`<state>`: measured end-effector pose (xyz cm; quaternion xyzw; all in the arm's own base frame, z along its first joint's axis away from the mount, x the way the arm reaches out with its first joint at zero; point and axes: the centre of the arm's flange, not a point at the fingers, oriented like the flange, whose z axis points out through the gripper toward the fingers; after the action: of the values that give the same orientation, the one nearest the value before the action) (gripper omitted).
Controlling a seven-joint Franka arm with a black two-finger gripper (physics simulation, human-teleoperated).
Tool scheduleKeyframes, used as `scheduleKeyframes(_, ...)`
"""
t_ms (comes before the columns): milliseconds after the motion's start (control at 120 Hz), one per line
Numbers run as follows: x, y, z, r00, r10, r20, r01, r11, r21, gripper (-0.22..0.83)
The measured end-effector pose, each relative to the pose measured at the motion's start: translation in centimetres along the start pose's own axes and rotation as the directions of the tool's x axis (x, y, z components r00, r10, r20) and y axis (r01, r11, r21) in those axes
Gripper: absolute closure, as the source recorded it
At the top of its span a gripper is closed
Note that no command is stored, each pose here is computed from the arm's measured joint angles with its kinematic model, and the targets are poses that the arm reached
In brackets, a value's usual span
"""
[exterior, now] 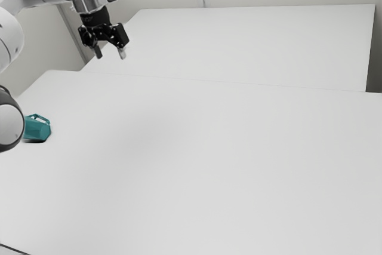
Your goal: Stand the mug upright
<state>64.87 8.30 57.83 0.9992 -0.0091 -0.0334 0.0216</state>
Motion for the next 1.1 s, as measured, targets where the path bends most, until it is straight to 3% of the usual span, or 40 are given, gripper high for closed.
scheduleKeyframes(233, -0.2, -3.7, 0.7, 1.0, -0.021, 0.005, 0.021, 0.999, -0.04, 0.0)
scheduleKeyframes(417, -0.3, -17.5, 2.6, 0.986, -0.165, -0.037, 0.164, 0.986, -0.023, 0.0)
scheduleKeyframes(550, -0.7, -25.7, 6.0, 0.976, -0.214, -0.048, 0.212, 0.976, -0.043, 0.0)
scheduleKeyframes(775, -4.6, -37.1, 10.7, 0.96, -0.267, -0.082, 0.258, 0.96, -0.106, 0.0)
scheduleKeyframes(1100, -8.6, -46.0, 17.7, 0.958, -0.262, -0.117, 0.243, 0.957, -0.158, 0.0)
